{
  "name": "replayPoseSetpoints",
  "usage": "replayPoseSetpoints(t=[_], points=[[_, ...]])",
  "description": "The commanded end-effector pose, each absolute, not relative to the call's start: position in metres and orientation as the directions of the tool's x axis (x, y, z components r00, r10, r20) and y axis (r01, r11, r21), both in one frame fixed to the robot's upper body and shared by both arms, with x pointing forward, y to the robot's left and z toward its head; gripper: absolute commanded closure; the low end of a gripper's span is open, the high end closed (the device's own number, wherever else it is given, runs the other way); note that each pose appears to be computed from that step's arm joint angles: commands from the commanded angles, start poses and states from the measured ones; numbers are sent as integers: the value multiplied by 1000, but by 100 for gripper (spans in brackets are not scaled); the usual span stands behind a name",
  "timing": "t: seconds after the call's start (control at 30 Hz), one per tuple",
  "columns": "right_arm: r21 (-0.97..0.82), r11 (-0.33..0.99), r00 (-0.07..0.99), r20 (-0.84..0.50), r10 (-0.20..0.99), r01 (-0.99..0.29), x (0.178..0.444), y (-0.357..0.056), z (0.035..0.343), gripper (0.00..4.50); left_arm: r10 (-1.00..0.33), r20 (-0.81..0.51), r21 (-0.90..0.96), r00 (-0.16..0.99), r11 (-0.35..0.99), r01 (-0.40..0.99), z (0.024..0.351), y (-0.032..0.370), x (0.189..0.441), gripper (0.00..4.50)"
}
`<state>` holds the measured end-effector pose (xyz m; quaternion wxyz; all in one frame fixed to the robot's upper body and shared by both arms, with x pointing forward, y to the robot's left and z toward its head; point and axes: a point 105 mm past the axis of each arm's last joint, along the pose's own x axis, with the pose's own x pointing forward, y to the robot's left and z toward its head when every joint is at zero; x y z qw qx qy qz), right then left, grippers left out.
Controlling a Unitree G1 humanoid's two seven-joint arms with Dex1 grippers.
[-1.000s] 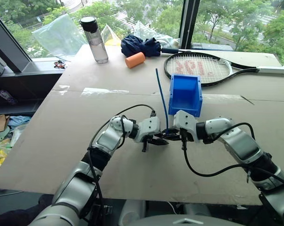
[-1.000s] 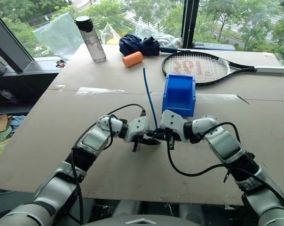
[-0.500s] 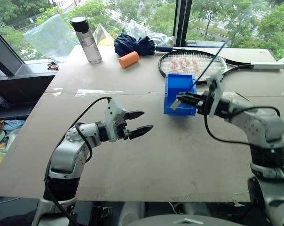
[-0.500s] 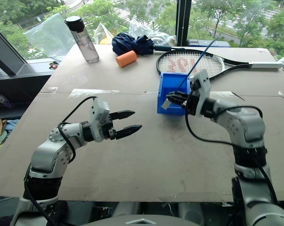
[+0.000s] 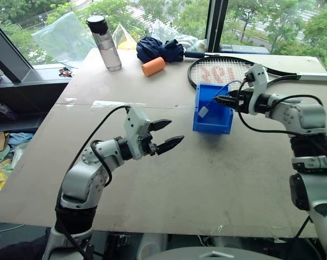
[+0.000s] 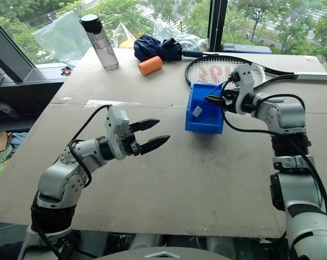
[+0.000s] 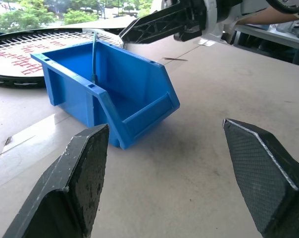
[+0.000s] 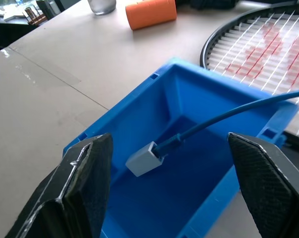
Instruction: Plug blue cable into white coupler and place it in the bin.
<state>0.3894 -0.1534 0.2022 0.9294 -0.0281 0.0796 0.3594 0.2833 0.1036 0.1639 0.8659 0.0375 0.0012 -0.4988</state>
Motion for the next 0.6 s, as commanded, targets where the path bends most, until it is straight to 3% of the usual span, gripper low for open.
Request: replayPoseSetpoints(t=[0.03,0.17,0.33,0.47,0.6], points=[[-171,684,694,3,720,-709,354,-155,228,82,-885,-41,89,464,460,884,167,99,275,77],[-297,624,659,-24,751,-722,275,-173,196,82,-887,-109,47,449,447,894,151,110,261,77],[-331,679,743,-125,657,-655,215,-216,158,82,-858,-183,16,479,484,875,138,138,246,77],[-335,731,802,-189,566,-595,187,-241,144,82,-833,-247,3,495,510,860,131,161,235,77],[-342,749,823,-211,527,-567,180,-250,135,82,-831,-245,-8,499,517,856,131,168,231,77]])
